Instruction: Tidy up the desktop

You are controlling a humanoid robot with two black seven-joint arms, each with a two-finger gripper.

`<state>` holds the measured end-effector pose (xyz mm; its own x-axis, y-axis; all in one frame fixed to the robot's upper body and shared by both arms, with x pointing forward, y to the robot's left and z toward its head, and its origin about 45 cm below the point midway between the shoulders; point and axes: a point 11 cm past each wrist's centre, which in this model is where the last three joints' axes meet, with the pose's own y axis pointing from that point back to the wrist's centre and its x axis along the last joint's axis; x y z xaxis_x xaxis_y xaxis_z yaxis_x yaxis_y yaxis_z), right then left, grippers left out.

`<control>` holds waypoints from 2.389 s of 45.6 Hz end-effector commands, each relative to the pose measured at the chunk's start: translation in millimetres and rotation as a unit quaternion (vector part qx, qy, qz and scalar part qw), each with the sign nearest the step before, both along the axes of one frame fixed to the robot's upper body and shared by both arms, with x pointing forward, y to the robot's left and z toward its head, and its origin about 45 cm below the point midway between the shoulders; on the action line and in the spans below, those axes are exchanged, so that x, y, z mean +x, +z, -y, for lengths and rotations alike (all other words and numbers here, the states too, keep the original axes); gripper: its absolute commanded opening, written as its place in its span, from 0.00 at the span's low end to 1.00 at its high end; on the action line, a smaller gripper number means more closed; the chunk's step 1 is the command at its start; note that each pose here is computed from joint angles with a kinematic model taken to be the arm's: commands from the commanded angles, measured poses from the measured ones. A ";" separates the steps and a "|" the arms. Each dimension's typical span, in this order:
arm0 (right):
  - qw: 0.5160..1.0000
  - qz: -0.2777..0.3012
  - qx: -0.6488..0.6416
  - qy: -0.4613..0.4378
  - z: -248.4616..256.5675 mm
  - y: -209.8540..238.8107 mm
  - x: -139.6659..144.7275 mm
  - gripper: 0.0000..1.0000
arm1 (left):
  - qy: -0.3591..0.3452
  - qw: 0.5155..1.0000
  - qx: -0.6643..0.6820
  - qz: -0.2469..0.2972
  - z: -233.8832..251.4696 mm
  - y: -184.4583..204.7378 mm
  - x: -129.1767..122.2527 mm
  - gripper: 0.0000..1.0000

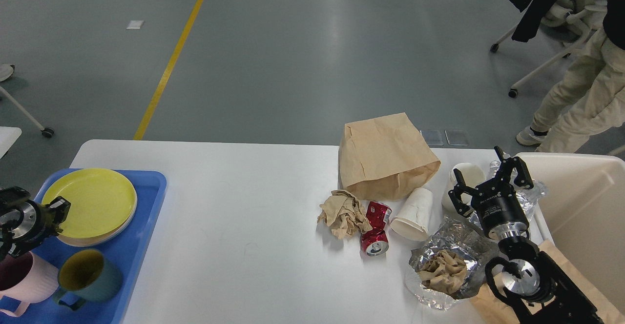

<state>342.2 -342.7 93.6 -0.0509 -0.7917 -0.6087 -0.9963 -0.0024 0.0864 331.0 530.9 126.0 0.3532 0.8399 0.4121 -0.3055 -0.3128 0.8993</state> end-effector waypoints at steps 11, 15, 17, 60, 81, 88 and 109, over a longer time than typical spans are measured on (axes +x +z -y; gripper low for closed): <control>1.000 0.000 0.000 0.000 0.0 0.0 0.0 1.00 | 0.000 1.000 -0.001 0.005 -0.4 3.7 2.9 0.91; 1.000 -0.001 0.000 0.000 0.2 -0.4 -0.2 1.00 | -0.003 1.000 -0.005 0.012 1.7 8.0 8.1 0.94; 1.000 0.000 0.000 0.000 0.0 0.0 0.0 1.00 | 0.000 1.000 -0.012 0.021 3.7 10.7 12.1 0.96; 1.000 0.000 0.000 0.000 0.0 0.0 0.0 1.00 | 0.225 0.513 -0.670 0.488 180.8 78.3 79.0 0.96; 1.000 0.000 0.000 0.000 0.0 0.0 0.0 1.00 | 0.273 0.536 -0.644 0.472 177.3 3.3 7.4 0.96; 1.000 0.000 0.000 0.000 0.0 0.0 0.0 1.00 | 0.302 0.499 -0.654 0.481 186.2 -2.6 5.9 0.96; 1.000 0.000 0.000 0.000 0.0 0.0 0.0 1.00 | 0.303 0.497 -0.661 0.474 199.9 -2.1 13.8 0.96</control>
<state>342.2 -342.7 93.6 -0.0509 -0.7918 -0.6087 -0.9963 -0.0024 0.0865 341.4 333.0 122.0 0.0408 0.4240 -0.9047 -0.9980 0.0616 -0.0162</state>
